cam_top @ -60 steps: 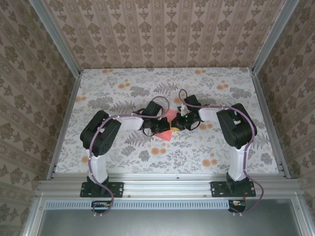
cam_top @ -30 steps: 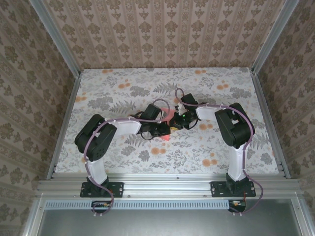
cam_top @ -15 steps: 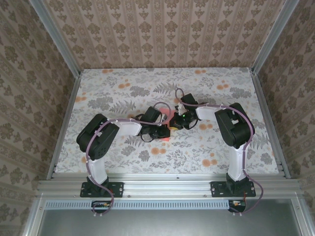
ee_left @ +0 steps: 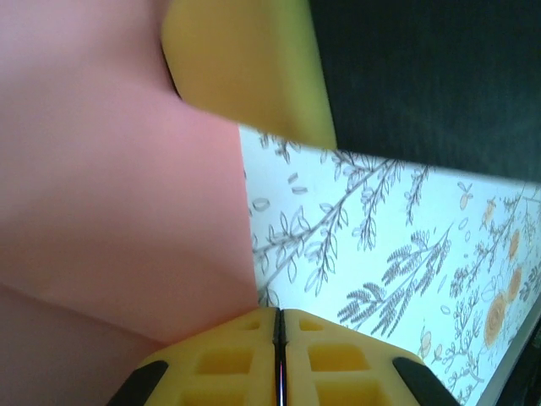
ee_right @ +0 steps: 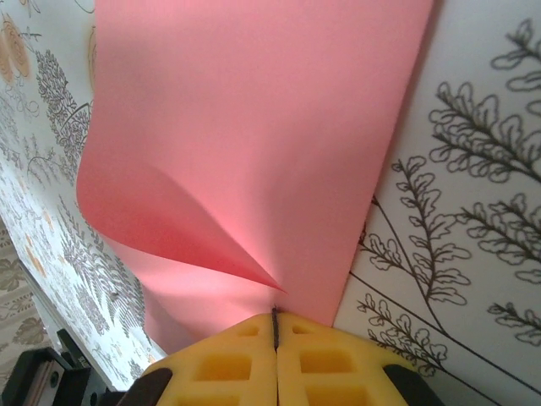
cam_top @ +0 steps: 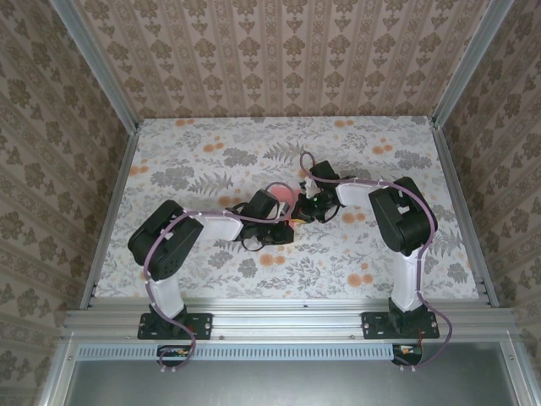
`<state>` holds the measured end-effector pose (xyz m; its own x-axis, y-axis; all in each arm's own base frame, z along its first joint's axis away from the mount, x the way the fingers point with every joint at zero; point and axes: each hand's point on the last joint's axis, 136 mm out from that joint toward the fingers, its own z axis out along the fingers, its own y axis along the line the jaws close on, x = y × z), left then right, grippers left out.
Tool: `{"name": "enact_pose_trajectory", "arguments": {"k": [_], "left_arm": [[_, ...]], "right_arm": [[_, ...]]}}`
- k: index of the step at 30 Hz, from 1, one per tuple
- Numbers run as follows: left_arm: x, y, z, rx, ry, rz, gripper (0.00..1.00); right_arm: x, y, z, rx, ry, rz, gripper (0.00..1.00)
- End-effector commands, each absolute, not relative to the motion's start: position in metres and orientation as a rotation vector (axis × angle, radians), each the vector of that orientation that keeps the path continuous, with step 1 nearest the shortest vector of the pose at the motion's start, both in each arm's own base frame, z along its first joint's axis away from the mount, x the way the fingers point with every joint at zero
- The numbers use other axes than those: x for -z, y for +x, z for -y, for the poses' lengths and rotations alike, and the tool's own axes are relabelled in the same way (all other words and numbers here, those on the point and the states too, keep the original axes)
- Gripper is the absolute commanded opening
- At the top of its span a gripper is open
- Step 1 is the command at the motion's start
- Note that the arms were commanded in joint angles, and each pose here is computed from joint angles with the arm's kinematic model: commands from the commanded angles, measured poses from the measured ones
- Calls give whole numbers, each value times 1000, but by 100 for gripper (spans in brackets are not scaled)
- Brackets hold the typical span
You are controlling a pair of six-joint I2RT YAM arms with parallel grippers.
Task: Fold a paper plane with a square sheet of paper (pick it up from the middle)
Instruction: Fold the triangle a second time at the center of the table.
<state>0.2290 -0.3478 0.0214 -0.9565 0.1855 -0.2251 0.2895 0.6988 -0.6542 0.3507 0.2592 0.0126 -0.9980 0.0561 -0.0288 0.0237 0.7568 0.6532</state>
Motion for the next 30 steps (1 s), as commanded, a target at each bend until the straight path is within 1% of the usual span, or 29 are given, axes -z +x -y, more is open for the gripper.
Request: {"name": "enact_pose_trajectory", "arguments": {"k": [1,11,14,20,23,26,30], "left_arm": [[-13,195,339,1085,447,-2856,10],[-6,175,333,1068,464,-2892,10],[-17,177,338,1095,472,-2865,11],[-61,201,350,1155,473,-2749,12],[-75,216,348,1168,454,-2709,12],[-80,231,345,1168,432,-2692,12],[-73,249,341,1151,394,-2692,12]], "right_arm": [[26,328,-233,-835,141,-3060,8],[27,326,-231,-825,134,-3065,7],[25,326,-231,-826,126,-3063,7],[23,327,-235,-850,109,-3050,7],[23,327,-236,-857,106,-3049,7],[22,327,-238,-869,101,-3044,7],[20,328,-239,-879,98,-3036,7]]}}
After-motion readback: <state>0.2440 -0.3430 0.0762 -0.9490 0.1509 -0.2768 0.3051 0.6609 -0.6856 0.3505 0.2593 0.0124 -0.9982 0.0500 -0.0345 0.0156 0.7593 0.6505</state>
